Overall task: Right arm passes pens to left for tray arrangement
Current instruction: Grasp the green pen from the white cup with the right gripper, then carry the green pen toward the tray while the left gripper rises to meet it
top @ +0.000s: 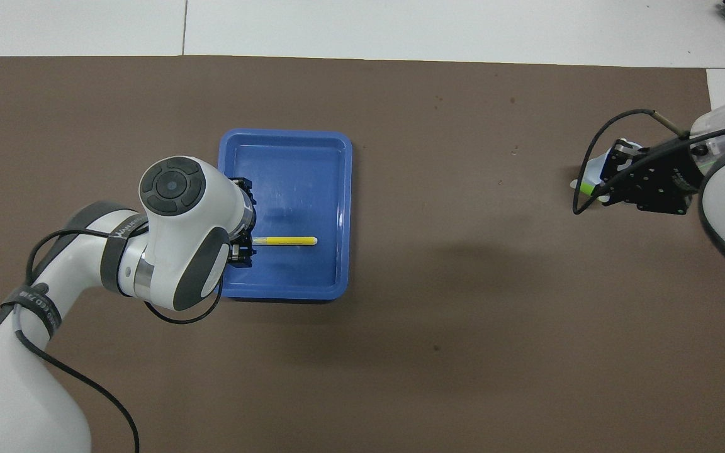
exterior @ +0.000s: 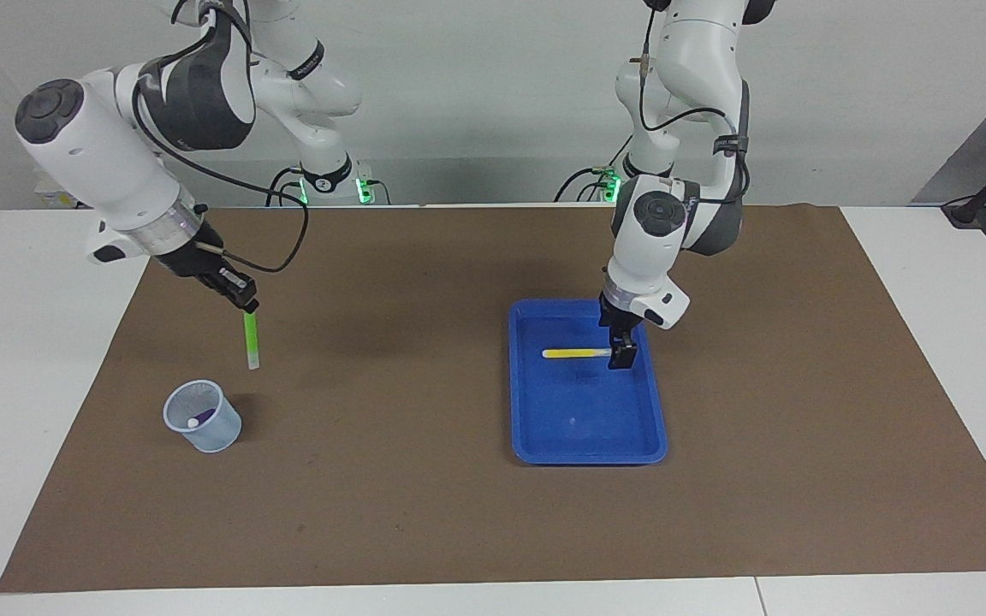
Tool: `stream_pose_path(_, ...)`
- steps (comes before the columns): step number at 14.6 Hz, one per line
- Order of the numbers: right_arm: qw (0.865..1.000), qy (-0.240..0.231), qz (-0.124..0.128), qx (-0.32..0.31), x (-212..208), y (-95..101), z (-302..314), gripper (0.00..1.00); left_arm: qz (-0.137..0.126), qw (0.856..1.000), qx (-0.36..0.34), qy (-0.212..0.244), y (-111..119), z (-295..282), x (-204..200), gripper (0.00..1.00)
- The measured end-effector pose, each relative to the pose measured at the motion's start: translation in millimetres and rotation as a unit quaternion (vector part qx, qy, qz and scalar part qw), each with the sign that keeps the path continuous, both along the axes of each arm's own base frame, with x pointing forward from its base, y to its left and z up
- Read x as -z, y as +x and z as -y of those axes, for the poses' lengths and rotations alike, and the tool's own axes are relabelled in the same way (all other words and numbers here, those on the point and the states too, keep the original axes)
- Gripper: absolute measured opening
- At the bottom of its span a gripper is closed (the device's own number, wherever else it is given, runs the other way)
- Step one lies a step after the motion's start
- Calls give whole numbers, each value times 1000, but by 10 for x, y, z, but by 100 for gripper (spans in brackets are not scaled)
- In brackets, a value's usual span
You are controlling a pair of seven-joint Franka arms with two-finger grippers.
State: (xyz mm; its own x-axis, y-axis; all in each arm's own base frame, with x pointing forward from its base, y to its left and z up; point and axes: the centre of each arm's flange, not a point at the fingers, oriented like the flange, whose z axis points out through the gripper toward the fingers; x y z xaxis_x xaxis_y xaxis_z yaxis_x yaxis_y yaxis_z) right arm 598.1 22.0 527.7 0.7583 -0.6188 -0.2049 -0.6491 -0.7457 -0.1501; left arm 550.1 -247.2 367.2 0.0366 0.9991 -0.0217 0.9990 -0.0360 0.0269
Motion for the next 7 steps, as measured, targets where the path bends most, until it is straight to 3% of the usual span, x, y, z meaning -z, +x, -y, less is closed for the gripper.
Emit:
stream_pose_path(4,992,81,-45,88,-38,-31,-313,18,10,1000,5,-6,79,93,-319,100)
stream_pose_path(7,975,150,-80,142,-82,-32,-522,18,18,1000,18,-12,46,269,-414,100)
